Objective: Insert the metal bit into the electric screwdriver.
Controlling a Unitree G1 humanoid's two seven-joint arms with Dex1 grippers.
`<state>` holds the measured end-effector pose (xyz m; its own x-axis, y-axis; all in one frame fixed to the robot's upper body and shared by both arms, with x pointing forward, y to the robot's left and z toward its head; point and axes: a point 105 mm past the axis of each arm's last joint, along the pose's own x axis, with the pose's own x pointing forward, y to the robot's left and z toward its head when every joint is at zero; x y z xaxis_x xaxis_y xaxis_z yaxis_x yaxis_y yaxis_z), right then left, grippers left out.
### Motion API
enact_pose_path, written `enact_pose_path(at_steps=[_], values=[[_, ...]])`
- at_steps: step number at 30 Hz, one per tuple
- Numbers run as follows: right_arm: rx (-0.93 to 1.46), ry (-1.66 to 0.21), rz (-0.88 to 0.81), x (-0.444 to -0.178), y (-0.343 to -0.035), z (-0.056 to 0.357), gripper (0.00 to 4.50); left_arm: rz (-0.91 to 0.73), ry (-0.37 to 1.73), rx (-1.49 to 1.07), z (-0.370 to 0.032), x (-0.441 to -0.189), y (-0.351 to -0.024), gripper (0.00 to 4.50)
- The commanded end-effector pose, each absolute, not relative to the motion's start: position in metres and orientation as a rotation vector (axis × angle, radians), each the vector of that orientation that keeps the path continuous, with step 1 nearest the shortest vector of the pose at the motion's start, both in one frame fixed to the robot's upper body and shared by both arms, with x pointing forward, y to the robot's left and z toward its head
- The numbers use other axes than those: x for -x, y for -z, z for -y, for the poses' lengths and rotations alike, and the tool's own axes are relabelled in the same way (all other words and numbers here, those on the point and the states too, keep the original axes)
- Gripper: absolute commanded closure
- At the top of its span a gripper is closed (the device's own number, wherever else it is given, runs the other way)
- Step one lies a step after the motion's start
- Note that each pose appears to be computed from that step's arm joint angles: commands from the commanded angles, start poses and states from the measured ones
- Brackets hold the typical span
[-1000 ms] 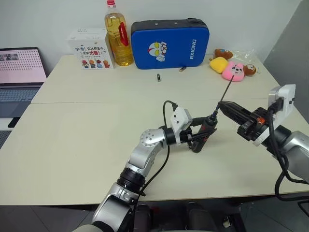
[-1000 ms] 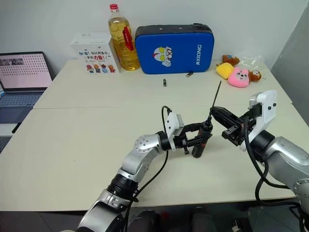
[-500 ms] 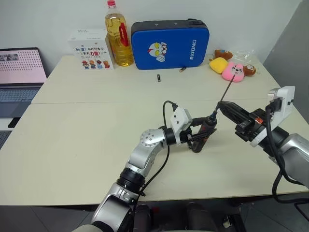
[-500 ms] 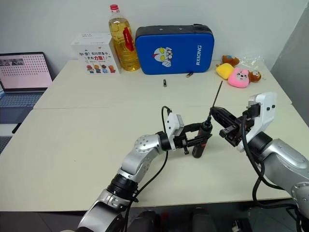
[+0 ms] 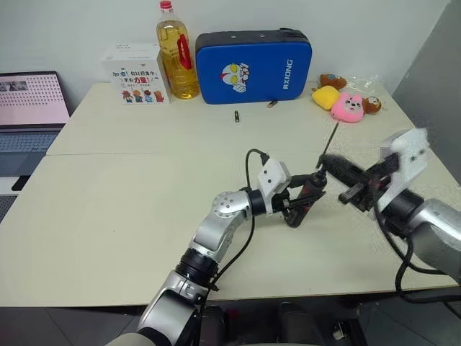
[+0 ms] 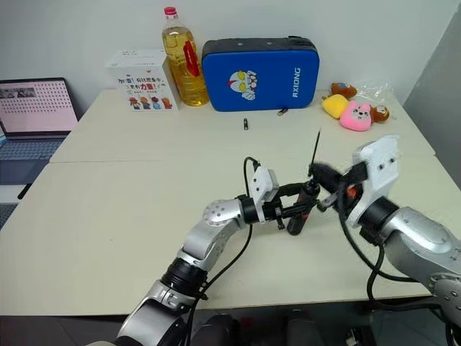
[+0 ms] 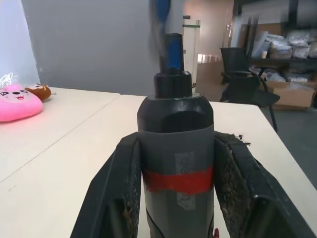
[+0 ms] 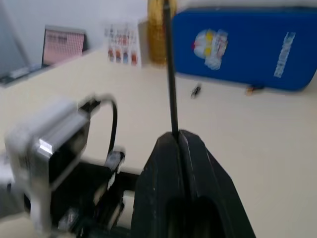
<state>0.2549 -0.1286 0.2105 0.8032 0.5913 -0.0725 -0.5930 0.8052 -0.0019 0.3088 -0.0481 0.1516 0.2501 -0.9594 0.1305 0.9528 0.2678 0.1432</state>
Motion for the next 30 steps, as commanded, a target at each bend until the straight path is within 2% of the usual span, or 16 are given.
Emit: enact_pose_path(at_steps=[1,8,20,30], values=[[-0.031,-0.660,-0.125,-0.254,-0.202,0.130,4.47,0.263,1.297,-0.055,0.046,-0.307,-0.166,2.81],[-0.065,-0.624,-0.101,-0.263,-0.210,0.143,4.47,0.261,1.294,-0.057,0.044,-0.308,-0.167,2.81],[-0.180,-0.607,0.066,-0.270,-0.265,0.159,4.47,0.273,1.298,-0.038,0.037,-0.311,-0.173,2.81],[-0.167,-0.598,0.069,-0.265,-0.269,0.160,4.47,0.274,1.288,-0.045,0.038,-0.312,-0.171,2.81]])
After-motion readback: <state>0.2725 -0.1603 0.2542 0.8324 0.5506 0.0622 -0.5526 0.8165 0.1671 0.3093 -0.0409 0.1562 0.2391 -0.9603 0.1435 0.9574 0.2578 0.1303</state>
